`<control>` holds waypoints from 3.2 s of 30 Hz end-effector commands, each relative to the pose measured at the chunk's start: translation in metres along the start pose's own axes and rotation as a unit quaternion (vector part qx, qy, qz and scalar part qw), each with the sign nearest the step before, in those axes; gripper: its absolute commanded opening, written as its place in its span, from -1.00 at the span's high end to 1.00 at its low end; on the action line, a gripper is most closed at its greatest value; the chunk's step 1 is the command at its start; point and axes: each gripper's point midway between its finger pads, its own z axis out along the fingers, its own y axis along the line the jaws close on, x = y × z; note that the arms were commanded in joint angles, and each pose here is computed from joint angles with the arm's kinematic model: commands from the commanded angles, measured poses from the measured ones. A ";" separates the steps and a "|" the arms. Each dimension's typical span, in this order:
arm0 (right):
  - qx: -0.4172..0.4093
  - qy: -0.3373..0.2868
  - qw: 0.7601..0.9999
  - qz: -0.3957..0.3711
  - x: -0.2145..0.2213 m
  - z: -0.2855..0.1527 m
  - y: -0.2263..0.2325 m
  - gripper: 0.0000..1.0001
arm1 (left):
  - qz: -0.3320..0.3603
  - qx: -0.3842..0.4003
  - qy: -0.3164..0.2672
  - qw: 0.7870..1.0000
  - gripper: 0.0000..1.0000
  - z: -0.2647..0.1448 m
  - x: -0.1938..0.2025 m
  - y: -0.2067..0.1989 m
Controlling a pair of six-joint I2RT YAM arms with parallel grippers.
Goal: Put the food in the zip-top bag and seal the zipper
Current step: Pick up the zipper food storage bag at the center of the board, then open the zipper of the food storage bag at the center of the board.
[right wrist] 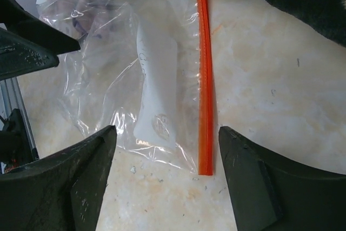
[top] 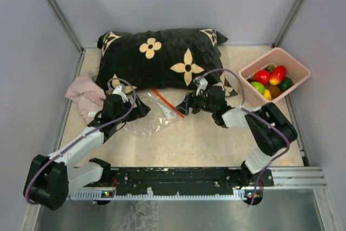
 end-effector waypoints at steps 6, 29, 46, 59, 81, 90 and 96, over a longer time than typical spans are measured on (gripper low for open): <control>-0.045 -0.008 0.999 -0.007 -0.004 0.045 0.009 -0.48 | -0.006 0.012 0.026 1.000 -0.94 0.007 0.020 0.001; -0.069 0.023 0.997 -0.023 0.028 0.048 0.010 0.15 | -0.008 0.017 0.057 0.998 -0.94 0.021 0.045 0.003; -0.035 0.052 0.997 -0.048 0.049 0.042 0.008 0.63 | 0.000 0.017 0.075 0.997 -0.92 0.028 0.053 -0.001; 0.061 -0.019 0.980 -0.188 -0.004 0.019 0.042 1.00 | -0.040 0.031 0.070 0.996 -0.91 0.012 0.012 -0.041; 0.166 -0.100 0.941 -0.277 -0.042 -0.027 0.074 1.00 | -0.036 0.084 0.040 0.995 -0.89 -0.009 -0.026 -0.080; 0.195 -0.118 0.926 -0.303 -0.070 -0.056 0.079 1.00 | -0.004 0.133 0.036 0.990 -0.86 -0.039 -0.051 -0.113; 0.188 -0.129 0.928 -0.295 -0.070 -0.060 0.081 1.00 | -0.018 0.173 0.073 0.982 -0.81 -0.038 -0.048 -0.135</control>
